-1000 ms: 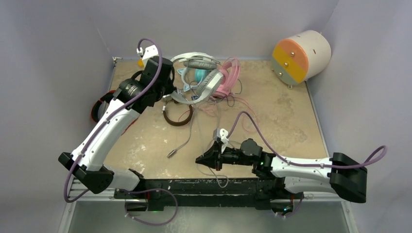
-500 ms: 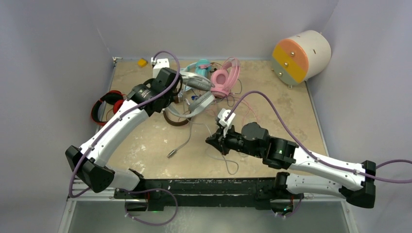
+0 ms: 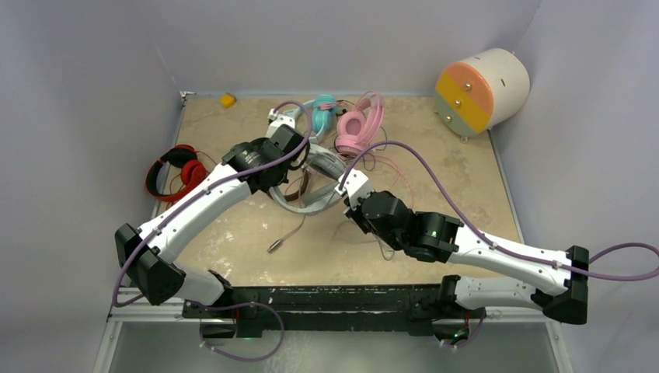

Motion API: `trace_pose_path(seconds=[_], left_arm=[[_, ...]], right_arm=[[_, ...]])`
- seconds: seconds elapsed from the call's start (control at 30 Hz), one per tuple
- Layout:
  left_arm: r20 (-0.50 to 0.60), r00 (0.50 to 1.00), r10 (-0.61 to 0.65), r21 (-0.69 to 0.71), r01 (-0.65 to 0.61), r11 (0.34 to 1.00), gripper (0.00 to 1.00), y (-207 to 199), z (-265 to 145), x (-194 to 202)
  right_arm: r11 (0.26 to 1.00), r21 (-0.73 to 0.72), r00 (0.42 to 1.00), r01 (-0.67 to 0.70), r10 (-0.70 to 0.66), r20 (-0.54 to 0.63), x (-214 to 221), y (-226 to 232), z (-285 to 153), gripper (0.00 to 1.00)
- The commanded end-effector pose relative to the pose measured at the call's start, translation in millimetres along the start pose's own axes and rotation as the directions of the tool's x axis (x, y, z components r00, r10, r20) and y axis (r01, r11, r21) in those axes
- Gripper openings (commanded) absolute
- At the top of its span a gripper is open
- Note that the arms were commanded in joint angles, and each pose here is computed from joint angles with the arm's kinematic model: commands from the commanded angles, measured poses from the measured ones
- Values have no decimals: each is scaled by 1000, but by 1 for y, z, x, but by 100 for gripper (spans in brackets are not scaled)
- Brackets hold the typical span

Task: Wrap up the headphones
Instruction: Wrap the headphones cable around the headphones.

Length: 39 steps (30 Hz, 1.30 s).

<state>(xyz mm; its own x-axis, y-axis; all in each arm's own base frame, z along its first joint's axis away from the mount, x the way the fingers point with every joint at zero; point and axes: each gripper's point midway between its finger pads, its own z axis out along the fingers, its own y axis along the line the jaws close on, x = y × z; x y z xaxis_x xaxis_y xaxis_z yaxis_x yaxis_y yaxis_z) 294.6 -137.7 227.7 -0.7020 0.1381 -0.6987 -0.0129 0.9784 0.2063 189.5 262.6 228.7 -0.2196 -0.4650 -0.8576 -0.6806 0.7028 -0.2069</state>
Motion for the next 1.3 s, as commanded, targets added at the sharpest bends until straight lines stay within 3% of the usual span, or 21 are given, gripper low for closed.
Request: trace_pose_path(seconds=[0.0,0.47,0.93,1.27], left_arm=[[14,999,30,-10,-30,1000,0,-6,-7,0],[-71,995,71,208,-55,977,0,-50,-13,19],[-75,996,50,266,-28,964,0,-51,-27,23],[-71,994,82,367,-50,929,0,-50,-51,30]], right_arm=[[974,223,997,49,-61,46,-23,-44,-12,4],[944,319,989,83,-116,86,-36,-67,4,10],[944,328,997,19,-42,64,-27,-95,15,21],[951,307,993,-21,-15,115,-47,-106,26,29]])
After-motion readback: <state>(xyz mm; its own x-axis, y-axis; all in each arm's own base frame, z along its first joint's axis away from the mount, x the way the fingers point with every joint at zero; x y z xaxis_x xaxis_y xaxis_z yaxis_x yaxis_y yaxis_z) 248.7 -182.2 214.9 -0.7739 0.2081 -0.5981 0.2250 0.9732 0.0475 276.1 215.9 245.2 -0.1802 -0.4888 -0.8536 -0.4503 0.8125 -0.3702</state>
